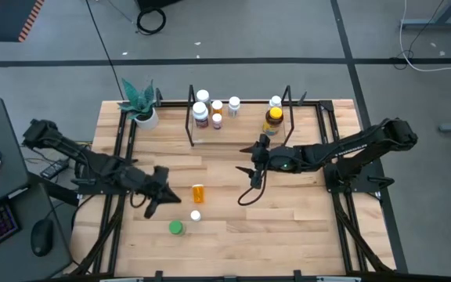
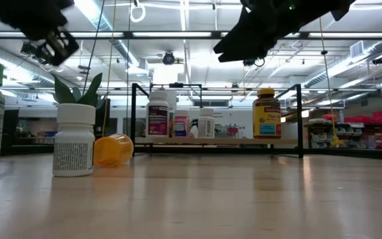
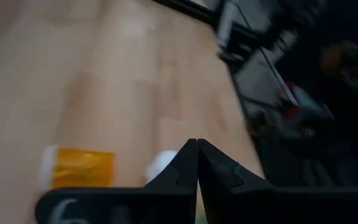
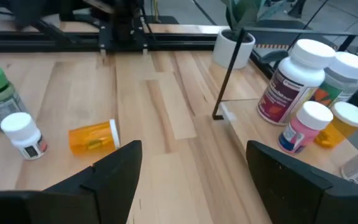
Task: Pick and place medicine bottles onto shelf by color
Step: Put the green pill bottle on the shelf
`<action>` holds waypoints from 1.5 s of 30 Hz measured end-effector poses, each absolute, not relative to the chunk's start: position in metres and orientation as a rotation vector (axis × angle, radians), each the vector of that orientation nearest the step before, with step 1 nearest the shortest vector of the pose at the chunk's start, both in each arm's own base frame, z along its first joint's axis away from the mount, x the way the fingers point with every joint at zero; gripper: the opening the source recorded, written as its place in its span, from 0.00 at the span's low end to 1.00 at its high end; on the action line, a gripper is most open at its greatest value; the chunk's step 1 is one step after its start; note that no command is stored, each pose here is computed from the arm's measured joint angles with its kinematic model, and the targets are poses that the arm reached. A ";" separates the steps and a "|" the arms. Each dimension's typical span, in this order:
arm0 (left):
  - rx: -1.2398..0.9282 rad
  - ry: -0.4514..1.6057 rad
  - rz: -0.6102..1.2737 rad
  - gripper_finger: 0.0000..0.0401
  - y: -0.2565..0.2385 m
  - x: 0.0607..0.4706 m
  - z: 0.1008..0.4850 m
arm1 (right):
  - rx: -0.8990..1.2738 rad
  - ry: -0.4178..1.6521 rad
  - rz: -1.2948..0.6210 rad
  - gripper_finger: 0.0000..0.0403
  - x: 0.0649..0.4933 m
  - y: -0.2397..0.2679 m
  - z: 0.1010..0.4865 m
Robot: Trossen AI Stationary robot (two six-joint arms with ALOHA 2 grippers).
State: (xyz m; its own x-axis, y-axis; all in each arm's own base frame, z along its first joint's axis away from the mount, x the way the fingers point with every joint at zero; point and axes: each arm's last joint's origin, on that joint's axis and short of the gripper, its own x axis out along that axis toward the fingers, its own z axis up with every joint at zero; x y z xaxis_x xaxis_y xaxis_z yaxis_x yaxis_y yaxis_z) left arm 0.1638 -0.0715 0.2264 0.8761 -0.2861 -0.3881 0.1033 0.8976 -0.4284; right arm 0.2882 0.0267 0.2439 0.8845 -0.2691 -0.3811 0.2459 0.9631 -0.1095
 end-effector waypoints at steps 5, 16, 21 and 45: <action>-0.275 0.550 -0.286 0.03 -0.102 0.175 0.243 | -0.055 0.377 -0.248 0.74 0.288 0.032 0.245; -0.088 0.638 -0.236 0.13 -0.125 0.194 0.275 | -0.038 0.374 -0.189 0.74 0.288 0.052 0.241; 0.000 0.785 -0.234 0.28 -0.150 0.200 0.296 | -0.043 0.384 -0.167 0.74 0.287 0.064 0.237; 0.073 1.412 -0.009 0.71 -0.202 0.232 0.239 | -0.057 0.384 -0.181 0.74 0.286 0.071 0.236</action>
